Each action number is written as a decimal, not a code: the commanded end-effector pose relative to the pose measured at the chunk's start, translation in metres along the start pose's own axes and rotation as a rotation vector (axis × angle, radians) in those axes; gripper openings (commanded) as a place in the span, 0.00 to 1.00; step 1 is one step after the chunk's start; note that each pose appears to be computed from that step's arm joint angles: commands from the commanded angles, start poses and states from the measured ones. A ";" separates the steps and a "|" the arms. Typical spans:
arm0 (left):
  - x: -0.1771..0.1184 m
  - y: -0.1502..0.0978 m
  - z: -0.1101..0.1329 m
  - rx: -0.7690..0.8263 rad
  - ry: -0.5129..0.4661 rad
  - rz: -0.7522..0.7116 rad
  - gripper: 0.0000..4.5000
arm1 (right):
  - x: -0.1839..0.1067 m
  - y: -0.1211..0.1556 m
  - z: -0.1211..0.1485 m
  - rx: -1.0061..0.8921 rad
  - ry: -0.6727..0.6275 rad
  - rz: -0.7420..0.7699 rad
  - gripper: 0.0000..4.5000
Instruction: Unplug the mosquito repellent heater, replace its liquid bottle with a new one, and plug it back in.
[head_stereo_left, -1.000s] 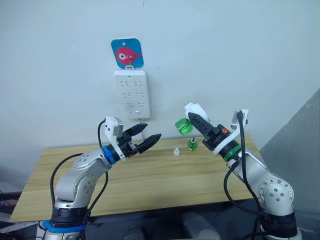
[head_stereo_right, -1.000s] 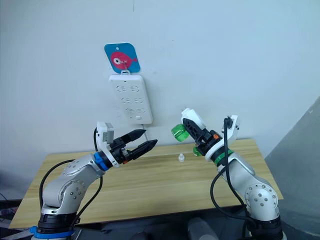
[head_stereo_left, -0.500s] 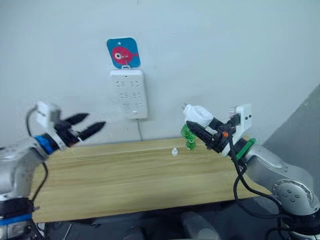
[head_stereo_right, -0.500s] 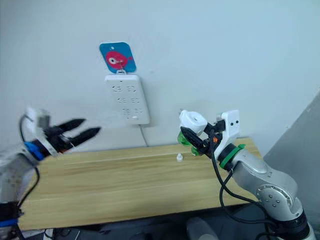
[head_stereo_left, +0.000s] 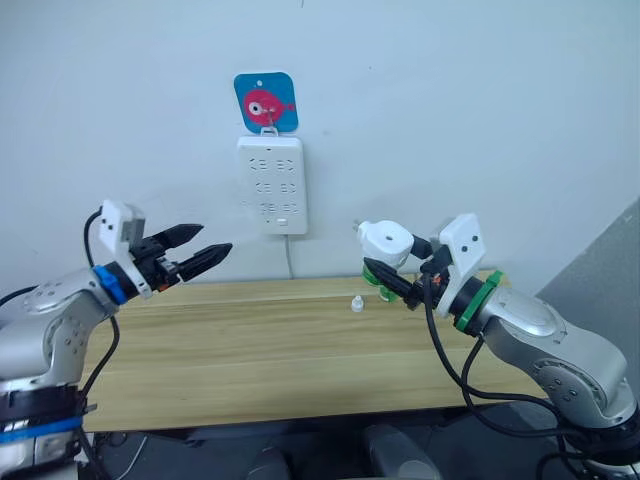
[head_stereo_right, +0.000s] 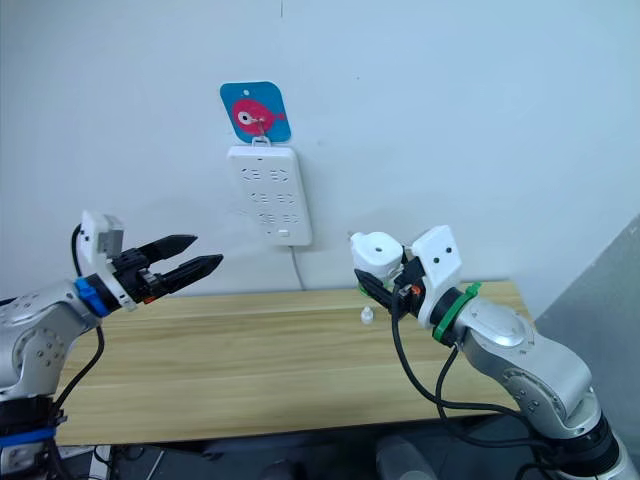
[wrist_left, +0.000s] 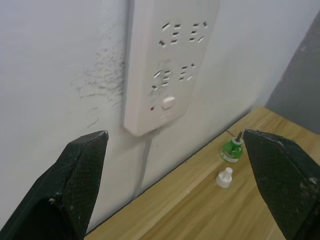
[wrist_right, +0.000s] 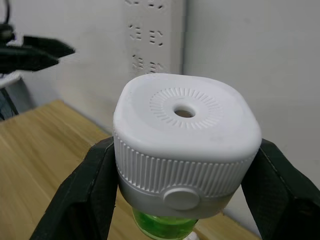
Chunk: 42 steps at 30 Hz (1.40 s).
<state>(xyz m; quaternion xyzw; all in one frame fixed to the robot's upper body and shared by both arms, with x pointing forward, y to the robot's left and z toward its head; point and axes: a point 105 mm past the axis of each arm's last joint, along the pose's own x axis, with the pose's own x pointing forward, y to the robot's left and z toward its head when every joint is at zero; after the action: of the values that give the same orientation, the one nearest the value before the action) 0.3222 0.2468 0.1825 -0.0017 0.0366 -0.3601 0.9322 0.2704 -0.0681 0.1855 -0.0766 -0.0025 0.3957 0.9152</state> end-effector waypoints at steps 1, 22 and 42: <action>0.009 0.008 0.010 0.062 -0.001 -0.014 1.00 | 0.000 0.012 0.013 -0.130 -0.032 0.053 0.68; 0.057 0.019 0.005 0.137 -0.094 -0.001 1.00 | 0.009 0.019 0.004 -0.170 -0.010 0.042 0.68; 0.080 0.018 0.003 0.125 -0.015 -0.133 0.58 | 0.008 0.023 0.008 -0.140 -0.006 0.074 0.68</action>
<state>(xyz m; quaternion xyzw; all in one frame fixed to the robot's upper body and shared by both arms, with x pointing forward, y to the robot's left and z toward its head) 0.3929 0.2104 0.1656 0.0384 0.0234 -0.4064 0.9126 0.2644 -0.0485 0.1698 -0.1372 0.0107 0.4214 0.8964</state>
